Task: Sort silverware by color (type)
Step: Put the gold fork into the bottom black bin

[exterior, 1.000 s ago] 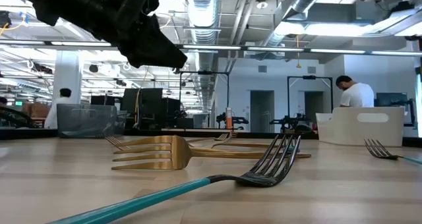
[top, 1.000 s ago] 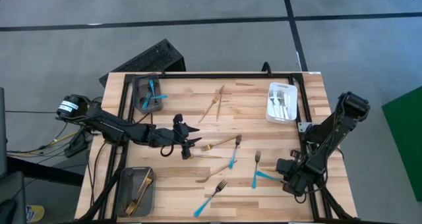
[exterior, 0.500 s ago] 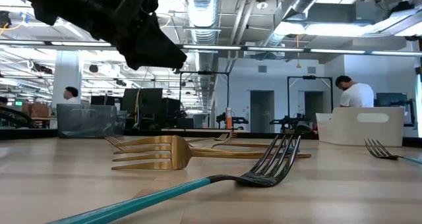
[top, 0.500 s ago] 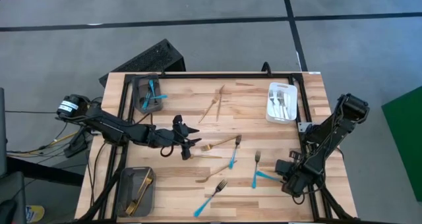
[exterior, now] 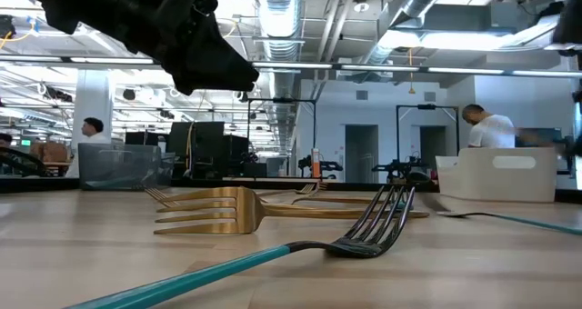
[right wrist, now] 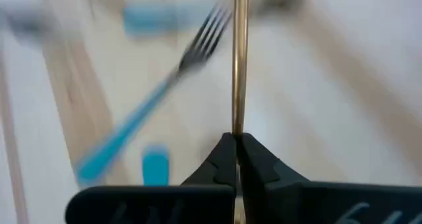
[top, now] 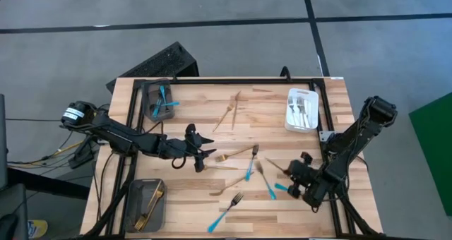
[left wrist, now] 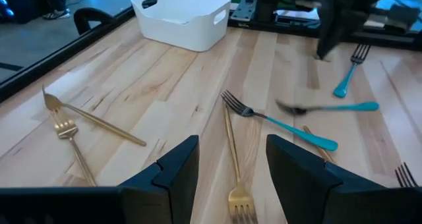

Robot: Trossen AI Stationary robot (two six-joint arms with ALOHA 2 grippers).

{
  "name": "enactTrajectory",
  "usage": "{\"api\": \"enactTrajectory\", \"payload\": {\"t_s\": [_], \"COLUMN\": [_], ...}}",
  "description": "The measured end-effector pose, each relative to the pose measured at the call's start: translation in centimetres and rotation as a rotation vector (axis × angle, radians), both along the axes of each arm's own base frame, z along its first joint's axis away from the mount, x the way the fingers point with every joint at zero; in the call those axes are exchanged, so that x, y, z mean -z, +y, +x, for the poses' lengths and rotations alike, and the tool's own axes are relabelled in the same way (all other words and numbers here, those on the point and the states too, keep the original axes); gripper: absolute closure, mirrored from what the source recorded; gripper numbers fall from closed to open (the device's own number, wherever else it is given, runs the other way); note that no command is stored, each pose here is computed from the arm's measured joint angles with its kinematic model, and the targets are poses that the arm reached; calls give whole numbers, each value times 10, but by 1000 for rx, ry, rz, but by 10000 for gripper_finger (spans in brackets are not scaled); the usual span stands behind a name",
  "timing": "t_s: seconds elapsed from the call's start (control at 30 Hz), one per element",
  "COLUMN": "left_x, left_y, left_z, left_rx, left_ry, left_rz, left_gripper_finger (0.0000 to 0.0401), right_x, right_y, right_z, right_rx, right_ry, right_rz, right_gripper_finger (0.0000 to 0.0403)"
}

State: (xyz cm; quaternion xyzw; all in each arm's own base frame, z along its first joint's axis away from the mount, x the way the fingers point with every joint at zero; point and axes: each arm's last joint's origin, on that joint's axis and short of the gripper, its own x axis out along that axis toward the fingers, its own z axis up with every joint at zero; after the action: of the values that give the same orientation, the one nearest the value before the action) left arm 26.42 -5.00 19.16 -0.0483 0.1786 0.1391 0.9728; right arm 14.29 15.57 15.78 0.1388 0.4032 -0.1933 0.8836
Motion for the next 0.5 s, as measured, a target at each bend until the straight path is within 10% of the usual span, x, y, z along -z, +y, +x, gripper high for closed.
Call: {"api": "enactTrajectory", "payload": {"t_s": [0.17, 0.5], "left_x": [-1, -24], "left_y": [0, -6], "left_z": [1, 8], "left_rx": [-7, 174], "left_ry": [-21, -228], "left_rz": [-18, 38], "left_gripper_finger": [234, 234], "right_x": [-18, -32], "right_y": [-8, -20], "right_z": [18, 100], "right_rx": [145, 56], "right_ry": [-378, -546], "right_rz": [-147, -326], "right_gripper_finger": [387, 386]}}
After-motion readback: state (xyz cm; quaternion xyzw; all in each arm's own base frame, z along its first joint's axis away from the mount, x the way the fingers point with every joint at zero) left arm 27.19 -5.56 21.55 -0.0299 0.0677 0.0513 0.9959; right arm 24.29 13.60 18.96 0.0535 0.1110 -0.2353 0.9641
